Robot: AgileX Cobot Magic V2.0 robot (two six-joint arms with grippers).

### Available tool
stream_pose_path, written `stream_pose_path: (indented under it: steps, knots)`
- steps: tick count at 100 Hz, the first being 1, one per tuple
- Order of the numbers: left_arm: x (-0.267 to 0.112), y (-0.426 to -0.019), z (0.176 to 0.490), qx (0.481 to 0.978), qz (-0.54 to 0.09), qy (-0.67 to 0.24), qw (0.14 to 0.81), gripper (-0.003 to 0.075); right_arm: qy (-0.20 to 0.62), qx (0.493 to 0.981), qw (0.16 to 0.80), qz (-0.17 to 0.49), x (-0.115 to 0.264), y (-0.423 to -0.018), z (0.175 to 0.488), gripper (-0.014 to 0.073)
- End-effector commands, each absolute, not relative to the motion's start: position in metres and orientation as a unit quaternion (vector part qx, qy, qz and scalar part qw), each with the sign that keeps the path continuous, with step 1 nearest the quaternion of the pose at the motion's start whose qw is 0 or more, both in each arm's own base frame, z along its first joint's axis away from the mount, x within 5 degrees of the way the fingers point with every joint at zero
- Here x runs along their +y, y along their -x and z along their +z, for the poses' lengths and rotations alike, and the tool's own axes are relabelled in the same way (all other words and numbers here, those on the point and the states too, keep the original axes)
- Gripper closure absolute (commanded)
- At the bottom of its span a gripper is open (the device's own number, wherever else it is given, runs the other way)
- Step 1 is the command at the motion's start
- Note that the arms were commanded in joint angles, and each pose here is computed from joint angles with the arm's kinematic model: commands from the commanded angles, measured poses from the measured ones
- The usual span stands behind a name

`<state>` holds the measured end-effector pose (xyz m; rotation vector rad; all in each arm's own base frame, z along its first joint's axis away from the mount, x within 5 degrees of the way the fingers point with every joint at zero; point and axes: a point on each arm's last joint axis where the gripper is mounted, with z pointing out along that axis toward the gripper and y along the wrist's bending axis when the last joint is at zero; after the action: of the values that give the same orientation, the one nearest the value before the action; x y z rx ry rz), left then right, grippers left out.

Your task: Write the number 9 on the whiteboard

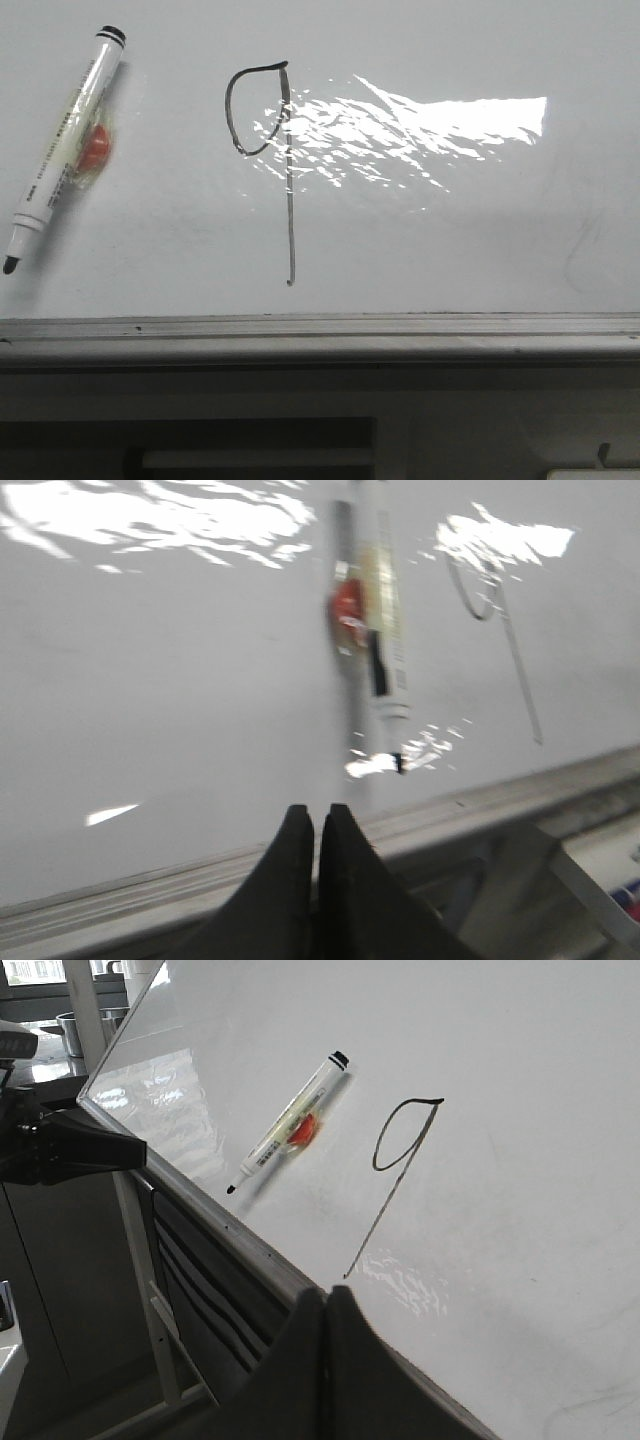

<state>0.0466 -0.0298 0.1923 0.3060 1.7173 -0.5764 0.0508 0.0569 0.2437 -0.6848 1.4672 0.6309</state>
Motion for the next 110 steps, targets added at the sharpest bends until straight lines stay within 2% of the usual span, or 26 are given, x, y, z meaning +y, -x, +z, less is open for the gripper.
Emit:
stream_pose_path:
  steps: [1, 28, 48, 64, 110]
  knots:
    - [-0.024, -0.049, 0.195, 0.72, -0.244, -0.074, 0.646, 0.0741, 0.294, 0.609, 0.678, 0.287, 0.057, -0.05, 0.259, 0.0662]
    - [-0.014, -0.053, 0.195, 0.724, -0.155, -0.032, 0.671, 0.0741, 0.294, 0.609, 0.678, 0.287, 0.057, -0.05, 0.259, 0.0662]
    - [-0.007, -0.054, 0.194, 0.727, -0.055, -0.037, 0.684, 0.0741, 0.294, 0.609, 0.678, 0.287, 0.057, -0.05, 0.259, 0.0662]
    - [-0.002, -0.053, 0.181, 0.774, -0.03, -0.008, 0.633, 0.0741, 0.294, 0.609, 0.678, 0.287, 0.057, -0.05, 0.259, 0.0662]
    - [0.0, -0.053, 0.182, 0.772, -0.005, 0.007, 0.636, 0.0741, 0.294, 0.609, 0.678, 0.287, 0.057, -0.05, 0.259, 0.0662]
